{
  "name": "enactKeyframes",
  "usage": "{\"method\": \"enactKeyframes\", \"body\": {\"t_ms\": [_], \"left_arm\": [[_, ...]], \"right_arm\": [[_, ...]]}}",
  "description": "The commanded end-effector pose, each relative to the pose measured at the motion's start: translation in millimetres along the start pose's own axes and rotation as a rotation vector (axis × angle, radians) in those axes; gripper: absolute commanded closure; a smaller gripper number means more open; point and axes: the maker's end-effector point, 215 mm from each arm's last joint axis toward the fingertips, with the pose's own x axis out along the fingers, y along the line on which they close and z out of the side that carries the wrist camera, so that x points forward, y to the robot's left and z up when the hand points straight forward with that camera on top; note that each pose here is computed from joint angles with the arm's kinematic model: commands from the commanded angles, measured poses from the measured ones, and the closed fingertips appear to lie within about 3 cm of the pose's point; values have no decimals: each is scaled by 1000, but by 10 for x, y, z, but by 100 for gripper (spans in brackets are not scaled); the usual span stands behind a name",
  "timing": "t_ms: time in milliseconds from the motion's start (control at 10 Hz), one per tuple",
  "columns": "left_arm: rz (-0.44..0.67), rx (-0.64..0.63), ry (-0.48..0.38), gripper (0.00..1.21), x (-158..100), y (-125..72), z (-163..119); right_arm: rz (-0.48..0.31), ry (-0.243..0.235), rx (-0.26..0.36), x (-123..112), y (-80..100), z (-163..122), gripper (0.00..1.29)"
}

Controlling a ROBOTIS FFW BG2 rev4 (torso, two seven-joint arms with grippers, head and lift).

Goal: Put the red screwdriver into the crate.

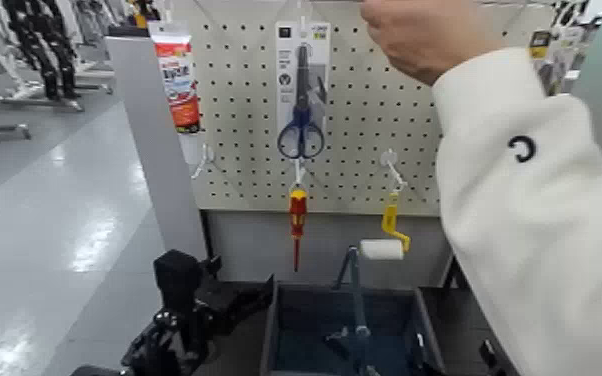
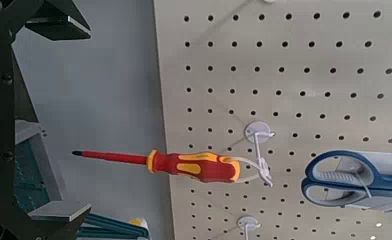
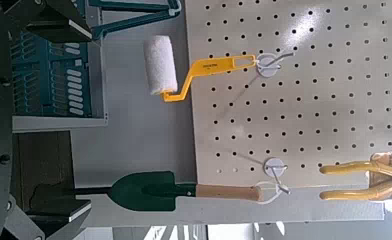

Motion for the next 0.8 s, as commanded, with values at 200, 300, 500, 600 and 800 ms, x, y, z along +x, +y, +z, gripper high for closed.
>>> {"method": "enactKeyframes", "body": {"t_ms": [200, 300, 500, 600, 800], "left_arm": [[-104, 34, 0, 9, 332, -172, 232], [-138, 42, 4, 9, 418, -235, 293], [-183, 52, 16, 9, 531, -289, 377], [-203, 63, 22, 9, 572, -294, 432], [-237, 78, 21, 9, 648, -307, 542]], "right_arm": [[2, -2, 4, 9, 14, 8, 13], [3, -2, 4, 8, 23, 7, 13], [3, -2, 6, 13, 22, 6, 13], [4, -2, 6, 12, 31, 5, 13], [4, -3, 8, 18, 35, 12, 13]]}}
